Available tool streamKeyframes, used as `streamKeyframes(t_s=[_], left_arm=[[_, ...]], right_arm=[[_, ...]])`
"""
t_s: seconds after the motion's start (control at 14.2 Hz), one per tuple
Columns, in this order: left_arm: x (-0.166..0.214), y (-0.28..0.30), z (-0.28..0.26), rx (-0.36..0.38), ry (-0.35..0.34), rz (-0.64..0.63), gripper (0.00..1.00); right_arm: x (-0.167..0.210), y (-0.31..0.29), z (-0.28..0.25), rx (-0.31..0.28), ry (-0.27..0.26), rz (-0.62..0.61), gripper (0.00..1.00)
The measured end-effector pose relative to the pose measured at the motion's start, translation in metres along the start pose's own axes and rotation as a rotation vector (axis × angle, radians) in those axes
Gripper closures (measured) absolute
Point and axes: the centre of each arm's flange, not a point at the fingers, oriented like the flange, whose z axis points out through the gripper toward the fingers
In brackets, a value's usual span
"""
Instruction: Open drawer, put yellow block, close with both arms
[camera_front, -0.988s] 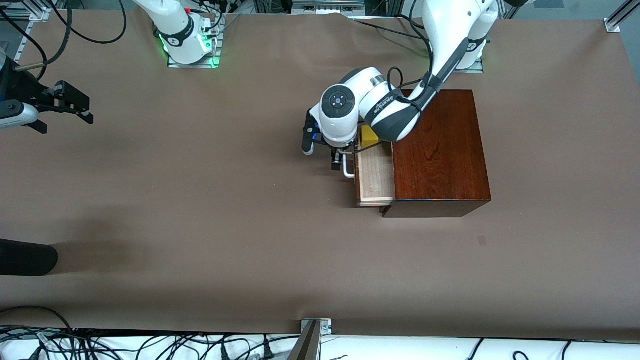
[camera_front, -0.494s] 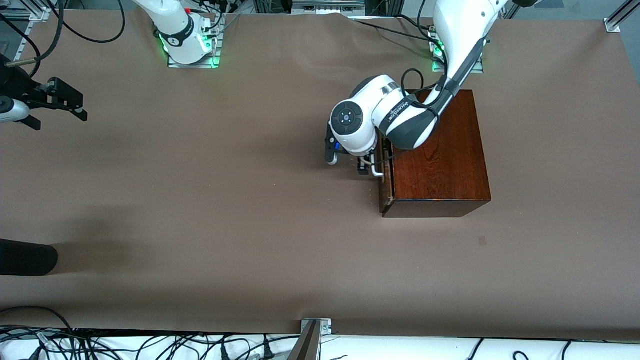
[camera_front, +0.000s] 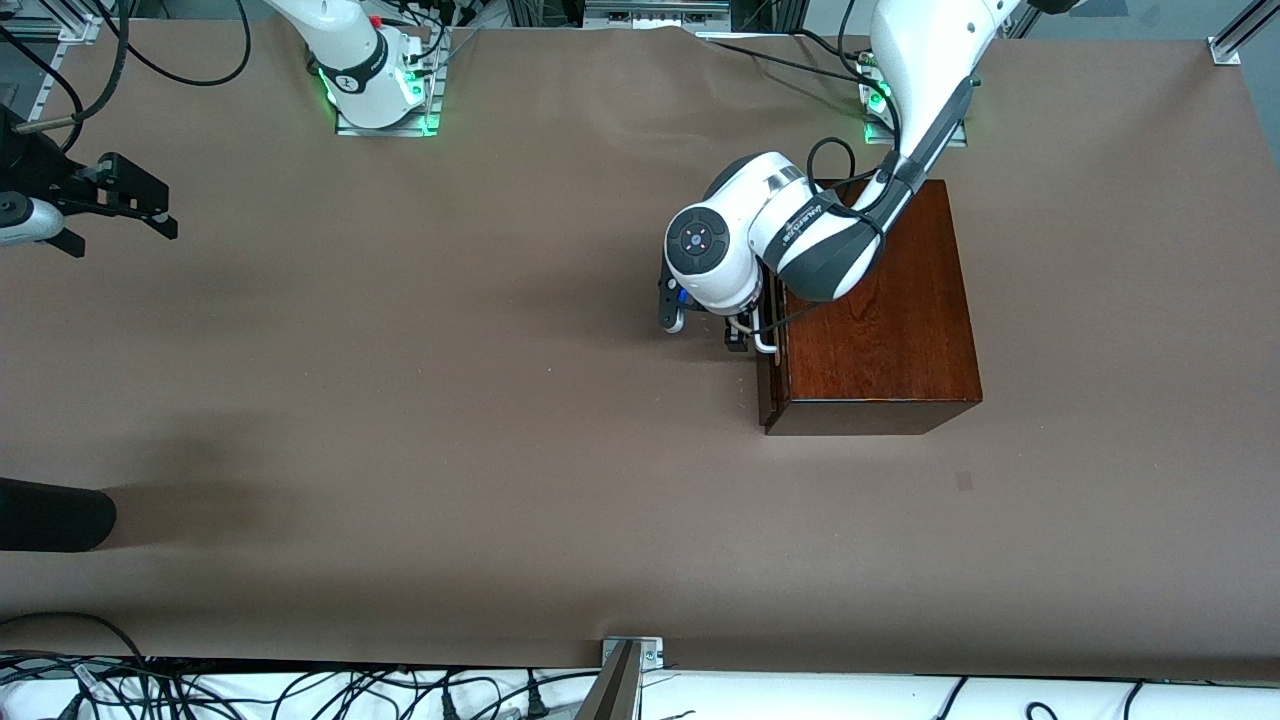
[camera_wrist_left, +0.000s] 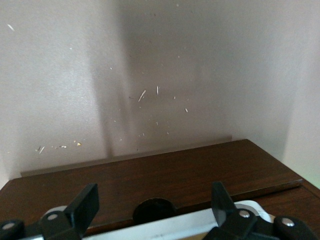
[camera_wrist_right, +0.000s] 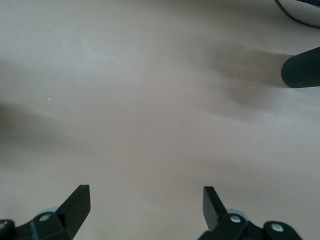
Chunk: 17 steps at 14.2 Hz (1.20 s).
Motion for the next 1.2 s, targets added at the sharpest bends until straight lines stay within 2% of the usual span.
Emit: streamKeyframes(t_s=[0.21, 0.42, 0.56, 0.71, 0.85, 1.2], left_arm=[[0.004, 0.025, -0.052, -0.005, 0.089, -0.167, 0.0], [-0.004, 0.069, -0.117, 0.027, 0.082, -0.428, 0.0], [-0.036, 0.079, -0.151, 0.049, 0.073, -0.563, 0.0], [-0.092, 0.068, -0.172, 0.046, 0.059, -0.671, 0.0], [-0.168, 0.046, -0.192, 0.035, 0.069, -0.797, 0.0], [-0.36, -0.001, -0.22, 0.018, 0.17, -1.113, 0.0]], right_arm=[[0.0, 0.0, 0.0, 0.0, 0.0, 0.0, 0.0], [0.0, 0.0, 0.0, 0.0, 0.0, 0.0, 0.0], [0.0, 0.0, 0.0, 0.0, -0.001, 0.001, 0.0], [0.0, 0.0, 0.0, 0.0, -0.001, 0.001, 0.0], [0.0, 0.001, 0.0, 0.0, -0.001, 0.001, 0.0], [0.0, 0.0, 0.0, 0.0, -0.001, 0.001, 0.0]])
